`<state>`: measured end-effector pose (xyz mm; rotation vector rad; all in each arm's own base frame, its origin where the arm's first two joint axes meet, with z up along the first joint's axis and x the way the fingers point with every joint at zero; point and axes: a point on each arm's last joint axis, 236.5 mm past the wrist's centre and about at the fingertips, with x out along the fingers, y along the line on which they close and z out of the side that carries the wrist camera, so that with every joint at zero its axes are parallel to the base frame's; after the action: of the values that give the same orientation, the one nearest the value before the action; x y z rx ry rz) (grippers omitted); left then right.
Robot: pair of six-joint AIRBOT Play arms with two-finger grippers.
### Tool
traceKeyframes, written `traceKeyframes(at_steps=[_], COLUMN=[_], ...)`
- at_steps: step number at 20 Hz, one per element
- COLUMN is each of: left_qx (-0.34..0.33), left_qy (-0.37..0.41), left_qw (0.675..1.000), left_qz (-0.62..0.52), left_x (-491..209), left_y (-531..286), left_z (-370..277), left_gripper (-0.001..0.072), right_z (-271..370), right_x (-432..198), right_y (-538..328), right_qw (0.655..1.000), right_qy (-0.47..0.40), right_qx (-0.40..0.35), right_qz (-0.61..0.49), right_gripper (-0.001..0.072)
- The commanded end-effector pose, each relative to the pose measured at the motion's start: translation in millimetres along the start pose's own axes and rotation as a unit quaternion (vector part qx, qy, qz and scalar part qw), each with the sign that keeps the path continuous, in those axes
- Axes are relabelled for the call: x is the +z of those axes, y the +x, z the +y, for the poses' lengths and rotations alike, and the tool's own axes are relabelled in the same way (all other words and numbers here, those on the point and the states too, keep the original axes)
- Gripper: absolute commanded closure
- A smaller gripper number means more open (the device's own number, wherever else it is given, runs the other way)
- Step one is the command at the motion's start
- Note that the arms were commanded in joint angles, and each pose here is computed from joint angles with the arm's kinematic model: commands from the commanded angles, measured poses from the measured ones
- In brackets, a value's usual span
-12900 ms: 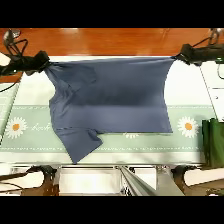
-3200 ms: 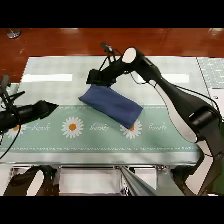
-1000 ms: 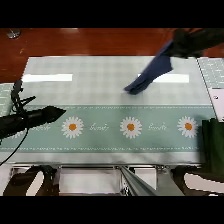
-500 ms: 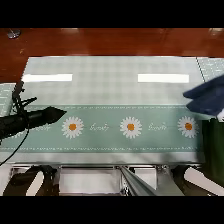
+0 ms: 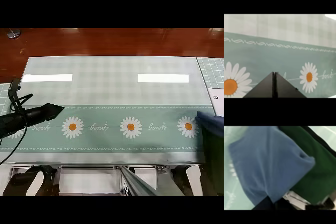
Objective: Fold the shirts.
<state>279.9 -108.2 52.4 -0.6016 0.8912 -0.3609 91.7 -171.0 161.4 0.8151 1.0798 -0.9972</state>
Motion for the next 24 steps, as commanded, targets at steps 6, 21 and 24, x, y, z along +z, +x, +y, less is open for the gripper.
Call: traceKeyframes(at_steps=[6,21,24], left_qx=[0.009,0.161,0.202], left_qy=[0.046,0.185,0.064], left_qw=[0.996,0.961,0.968], left_qz=[-0.074,0.130,0.138], left_x=[62,66,42], left_y=[-25,74,87], left_z=[-11,-17,31], left_gripper=[0.0683,0.0683,0.0683], right_z=[22,389,379], right_x=[34,-161,-181], right_y=[18,107,159], right_qw=[0.996,0.799,0.826], right_qy=[0.012,-0.568,-0.534], right_qx=[0.062,0.197,0.167], right_qz=[-0.061,0.023,0.072], right_gripper=[0.0104,0.0688,0.0687])
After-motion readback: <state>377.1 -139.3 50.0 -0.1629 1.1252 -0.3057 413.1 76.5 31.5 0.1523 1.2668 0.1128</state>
